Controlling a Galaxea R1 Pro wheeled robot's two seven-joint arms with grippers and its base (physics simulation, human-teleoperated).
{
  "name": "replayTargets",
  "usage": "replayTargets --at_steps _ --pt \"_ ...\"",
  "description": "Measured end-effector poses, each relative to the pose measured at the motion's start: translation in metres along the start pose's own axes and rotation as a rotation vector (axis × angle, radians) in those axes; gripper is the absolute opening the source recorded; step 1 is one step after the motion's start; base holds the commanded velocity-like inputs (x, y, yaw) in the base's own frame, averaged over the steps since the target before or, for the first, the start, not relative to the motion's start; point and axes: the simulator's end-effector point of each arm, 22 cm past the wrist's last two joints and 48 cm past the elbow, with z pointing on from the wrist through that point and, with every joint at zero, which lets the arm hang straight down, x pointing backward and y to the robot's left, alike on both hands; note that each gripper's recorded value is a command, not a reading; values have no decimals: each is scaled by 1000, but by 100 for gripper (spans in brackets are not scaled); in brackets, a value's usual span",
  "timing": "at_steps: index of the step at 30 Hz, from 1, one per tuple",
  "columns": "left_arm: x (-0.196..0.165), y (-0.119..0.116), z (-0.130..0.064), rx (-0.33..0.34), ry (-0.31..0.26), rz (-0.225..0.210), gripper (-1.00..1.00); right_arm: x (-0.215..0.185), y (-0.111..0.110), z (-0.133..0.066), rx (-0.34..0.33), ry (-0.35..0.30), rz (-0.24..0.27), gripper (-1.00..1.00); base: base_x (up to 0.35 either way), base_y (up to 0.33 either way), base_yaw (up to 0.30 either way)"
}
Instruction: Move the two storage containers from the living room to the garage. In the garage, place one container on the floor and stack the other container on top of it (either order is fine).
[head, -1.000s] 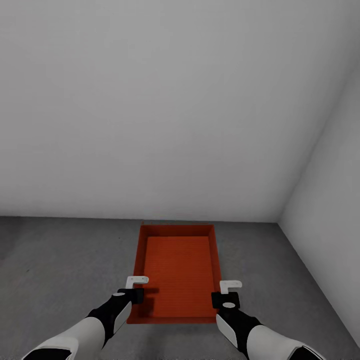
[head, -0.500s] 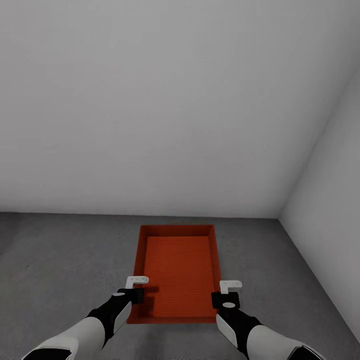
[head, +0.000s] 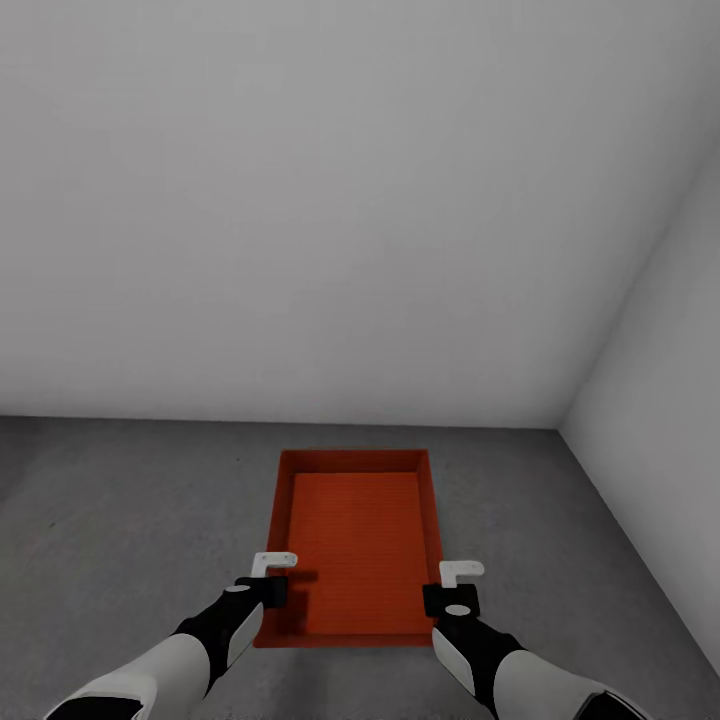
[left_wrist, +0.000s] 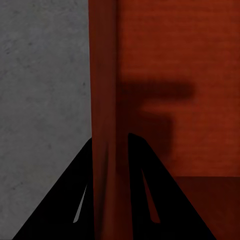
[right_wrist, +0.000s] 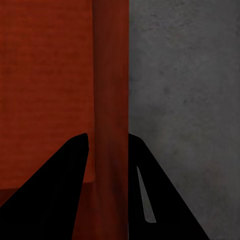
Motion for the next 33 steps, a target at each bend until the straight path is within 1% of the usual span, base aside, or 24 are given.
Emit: replayTargets --at_steps 33 --pt "46 0 55 -1 53 1 -100 50 11 49 -3 52 -8 -100 0 0 0"
